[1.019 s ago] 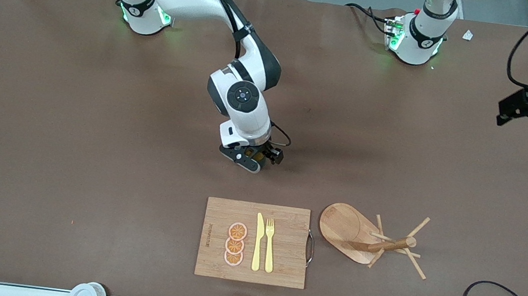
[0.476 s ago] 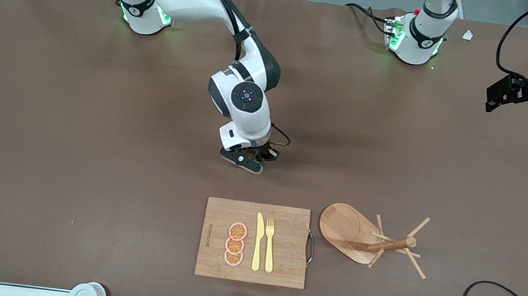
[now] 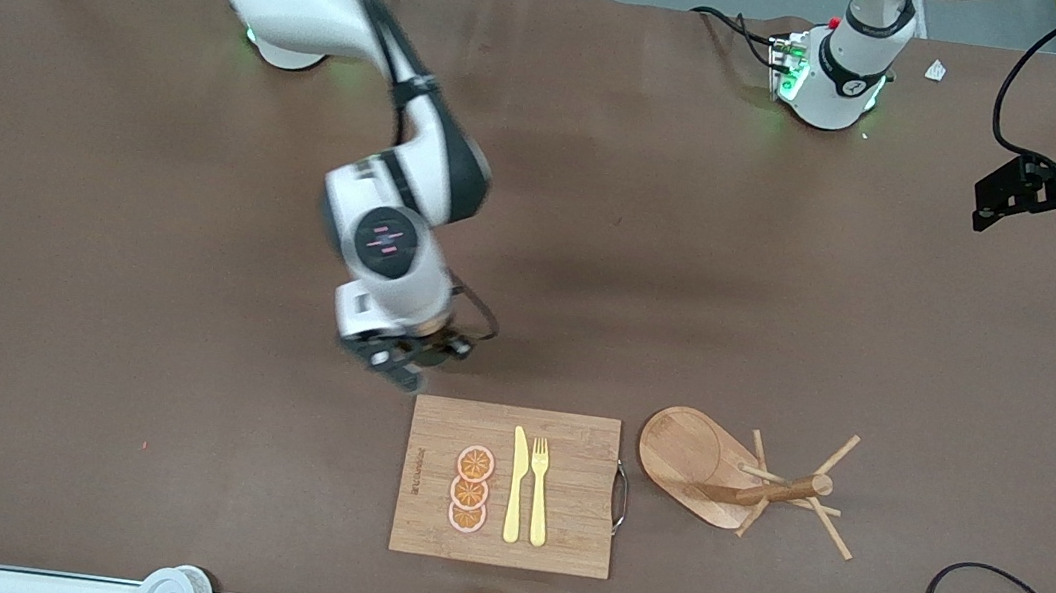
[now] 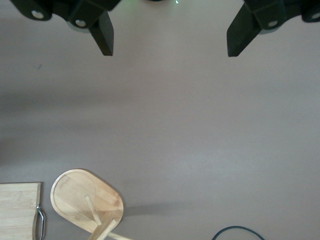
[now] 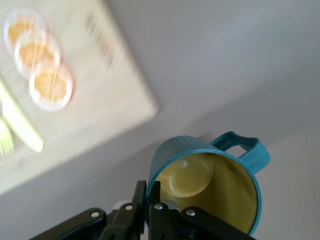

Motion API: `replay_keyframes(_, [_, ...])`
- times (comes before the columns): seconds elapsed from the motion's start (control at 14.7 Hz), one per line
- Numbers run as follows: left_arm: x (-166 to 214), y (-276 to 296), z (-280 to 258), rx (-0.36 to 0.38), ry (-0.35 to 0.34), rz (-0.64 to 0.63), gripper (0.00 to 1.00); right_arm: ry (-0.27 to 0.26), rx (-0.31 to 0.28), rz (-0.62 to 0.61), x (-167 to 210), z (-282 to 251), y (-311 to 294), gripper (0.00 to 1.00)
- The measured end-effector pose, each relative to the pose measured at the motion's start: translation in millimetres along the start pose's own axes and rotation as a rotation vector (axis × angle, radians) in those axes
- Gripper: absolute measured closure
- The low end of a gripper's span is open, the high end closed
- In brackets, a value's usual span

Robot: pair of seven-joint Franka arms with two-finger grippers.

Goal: Transfer cup from left to right arm and place
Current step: 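Lift the mug with the right gripper and carry it sideways, then lower the mug onto the table and open the right gripper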

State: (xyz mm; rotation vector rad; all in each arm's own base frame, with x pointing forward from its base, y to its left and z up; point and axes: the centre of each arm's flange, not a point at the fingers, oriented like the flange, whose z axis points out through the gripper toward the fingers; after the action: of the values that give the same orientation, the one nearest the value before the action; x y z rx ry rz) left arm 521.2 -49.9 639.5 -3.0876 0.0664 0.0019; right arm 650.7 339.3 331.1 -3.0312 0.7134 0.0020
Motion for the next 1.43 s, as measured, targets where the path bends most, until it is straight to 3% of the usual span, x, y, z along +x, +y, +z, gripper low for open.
replay_keyframes(0.27, [1.5,-0.7,-1.1,-0.001,0.013,-0.002,0.0,-0.03,-0.021,-0.067,116.5,-28.4,121.6,0.95])
replay_keyframes(0.54, [2.8,-1.3,-2.1,-0.002,0.025,-0.003,0.0,-0.052,-0.026,-0.129,191.1,-0.7,239.4,0.95])
replay_keyframes(0.75, [2.9,-1.7,-2.2,-0.002,0.026,-0.003,0.0,-0.018,-0.013,-0.118,210.5,28.1,288.2,0.95])
replay_keyframes(0.95, [3.1,-2.0,-2.3,-0.002,0.027,-0.004,0.0,0.028,-0.002,-0.136,216.1,49.3,304.2,0.95])
replay_keyframes(1.16, [3.5,-2.0,-2.6,-0.002,0.031,-0.004,0.0,0.036,-0.001,-0.156,219.1,56.7,309.3,0.91])
replay_keyframes(1.22, [3.5,-2.0,-2.6,-0.002,0.031,-0.004,0.0,0.043,0.0,-0.163,219.6,54.5,307.3,0.85])
replay_keyframes(1.43, [3.6,-2.0,-2.7,-0.002,0.032,-0.004,0.0,0.089,-0.017,-0.197,226.8,34.7,303.0,0.56])
